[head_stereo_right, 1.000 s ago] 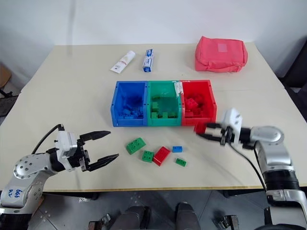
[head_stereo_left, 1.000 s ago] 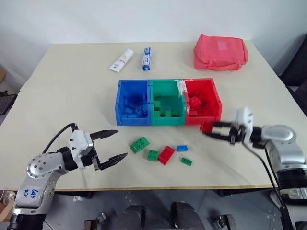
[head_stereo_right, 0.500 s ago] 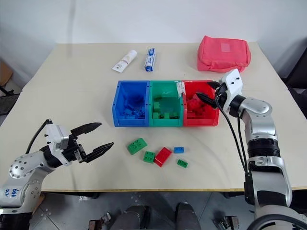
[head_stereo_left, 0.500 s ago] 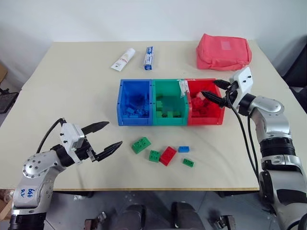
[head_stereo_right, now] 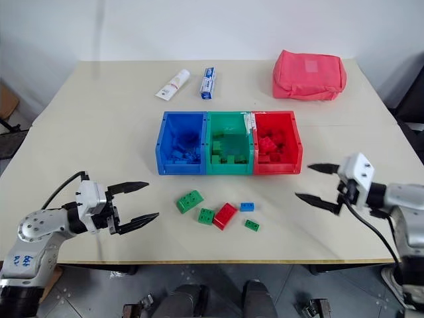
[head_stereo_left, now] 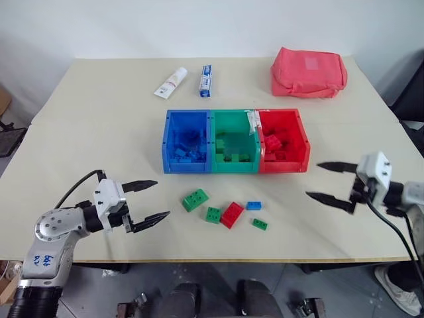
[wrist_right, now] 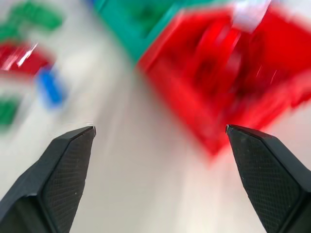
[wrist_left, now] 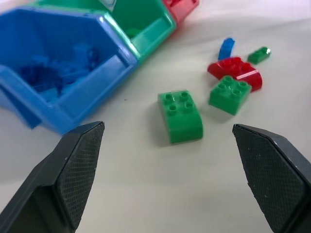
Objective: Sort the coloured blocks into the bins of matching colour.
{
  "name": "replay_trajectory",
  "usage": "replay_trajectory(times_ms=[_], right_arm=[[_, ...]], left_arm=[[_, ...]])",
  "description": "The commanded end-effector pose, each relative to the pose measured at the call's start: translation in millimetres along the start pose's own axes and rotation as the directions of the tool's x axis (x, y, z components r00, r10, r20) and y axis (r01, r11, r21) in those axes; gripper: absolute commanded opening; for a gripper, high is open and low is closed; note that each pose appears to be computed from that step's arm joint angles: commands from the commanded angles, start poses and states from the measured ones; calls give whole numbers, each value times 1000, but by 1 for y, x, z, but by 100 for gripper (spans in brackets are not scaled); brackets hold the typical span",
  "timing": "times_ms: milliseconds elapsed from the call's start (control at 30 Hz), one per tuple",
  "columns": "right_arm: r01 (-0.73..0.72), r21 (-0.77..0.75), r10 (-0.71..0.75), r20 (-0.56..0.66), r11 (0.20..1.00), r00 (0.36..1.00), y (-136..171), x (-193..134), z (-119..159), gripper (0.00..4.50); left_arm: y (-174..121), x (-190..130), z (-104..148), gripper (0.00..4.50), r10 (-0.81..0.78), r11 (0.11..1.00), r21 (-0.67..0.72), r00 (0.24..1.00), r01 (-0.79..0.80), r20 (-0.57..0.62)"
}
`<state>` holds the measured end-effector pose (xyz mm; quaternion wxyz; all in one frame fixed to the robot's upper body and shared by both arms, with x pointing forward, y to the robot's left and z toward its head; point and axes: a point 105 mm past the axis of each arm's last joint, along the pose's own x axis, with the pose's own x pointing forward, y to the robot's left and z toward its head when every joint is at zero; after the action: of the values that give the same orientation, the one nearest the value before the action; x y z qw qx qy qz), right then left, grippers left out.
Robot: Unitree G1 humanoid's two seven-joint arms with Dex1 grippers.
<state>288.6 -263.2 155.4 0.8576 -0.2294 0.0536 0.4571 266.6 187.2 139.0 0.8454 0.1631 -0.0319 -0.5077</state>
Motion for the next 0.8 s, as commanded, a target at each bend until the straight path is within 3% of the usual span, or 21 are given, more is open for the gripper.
replay_trajectory(times_ms=[33,233,433,633,733,800], right_arm=[[-26,-83,25,-12,996,1000,2,-9,7,449],[-149,-13,150,11,989,989,22,29,21,449],[-278,-1,278,-30,961,960,49,92,27,449],[-366,-4,365,-47,931,930,67,120,21,449],[-329,27,329,-25,944,944,60,122,23,386],[-359,27,360,-42,933,932,62,116,19,319]], left_arm=[[-2,1,4,450,-59,997,52,998,58,11],[1,1,8,450,-109,993,41,993,107,38],[-10,-3,6,450,-146,989,28,989,146,22],[-13,-3,9,450,-127,990,59,992,126,10],[-15,-6,11,450,-119,991,56,993,119,9],[-15,-10,11,450,-93,995,44,996,92,13]])
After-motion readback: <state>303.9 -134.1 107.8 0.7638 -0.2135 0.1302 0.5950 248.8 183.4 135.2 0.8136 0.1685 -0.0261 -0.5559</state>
